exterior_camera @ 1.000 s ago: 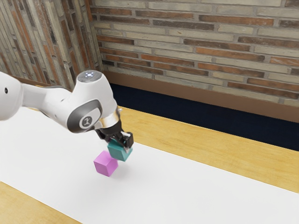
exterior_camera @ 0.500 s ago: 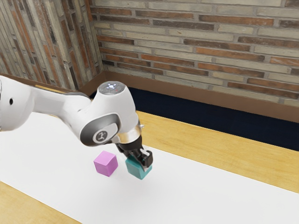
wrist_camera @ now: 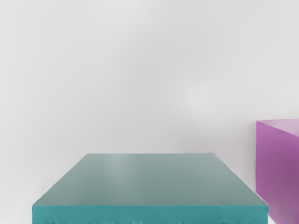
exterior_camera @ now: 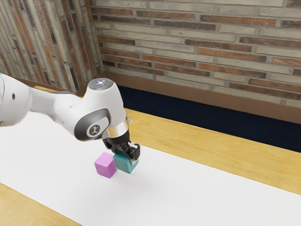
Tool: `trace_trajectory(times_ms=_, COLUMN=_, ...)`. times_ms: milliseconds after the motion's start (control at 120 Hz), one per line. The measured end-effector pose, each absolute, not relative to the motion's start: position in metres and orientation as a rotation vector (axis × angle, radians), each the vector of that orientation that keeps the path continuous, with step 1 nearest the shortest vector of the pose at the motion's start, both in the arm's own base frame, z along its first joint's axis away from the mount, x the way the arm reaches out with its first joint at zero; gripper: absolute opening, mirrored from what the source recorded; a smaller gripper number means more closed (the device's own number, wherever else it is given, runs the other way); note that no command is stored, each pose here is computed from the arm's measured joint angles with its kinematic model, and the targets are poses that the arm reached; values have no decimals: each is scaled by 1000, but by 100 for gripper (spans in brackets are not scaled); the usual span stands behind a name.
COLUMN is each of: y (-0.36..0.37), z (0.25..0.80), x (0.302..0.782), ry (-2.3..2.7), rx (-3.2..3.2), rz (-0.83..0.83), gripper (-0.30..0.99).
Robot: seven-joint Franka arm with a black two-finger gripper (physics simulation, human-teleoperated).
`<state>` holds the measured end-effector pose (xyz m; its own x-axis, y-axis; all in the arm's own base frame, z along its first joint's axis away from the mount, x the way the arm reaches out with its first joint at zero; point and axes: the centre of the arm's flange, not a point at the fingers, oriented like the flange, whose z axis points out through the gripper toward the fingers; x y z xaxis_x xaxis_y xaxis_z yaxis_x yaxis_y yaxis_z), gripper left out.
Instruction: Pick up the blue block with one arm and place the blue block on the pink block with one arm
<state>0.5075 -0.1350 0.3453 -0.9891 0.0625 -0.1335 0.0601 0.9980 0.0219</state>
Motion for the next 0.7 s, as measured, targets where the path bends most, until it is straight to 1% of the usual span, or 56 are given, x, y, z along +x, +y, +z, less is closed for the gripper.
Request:
trace_trajectory(times_ms=67, y=-105, z=338, x=515, ry=3017, rx=5, rz=43, gripper=40)
trace_trajectory(times_ms=192, y=-27, z=336, x=526, ry=3011, rx=-223, rz=58, gripper=39)
trace_trajectory(times_ms=267, y=-5, z=342, x=527, ry=2994, rx=-285, rz=55, gripper=39)
trace_trajectory(times_ms=458, y=-3, z=353, x=527, ry=2977, rx=-288, rz=45, gripper=39)
trace_trajectory(times_ms=700, y=-29, z=352, x=526, ry=2980, rx=-208, rz=43, gripper=39)
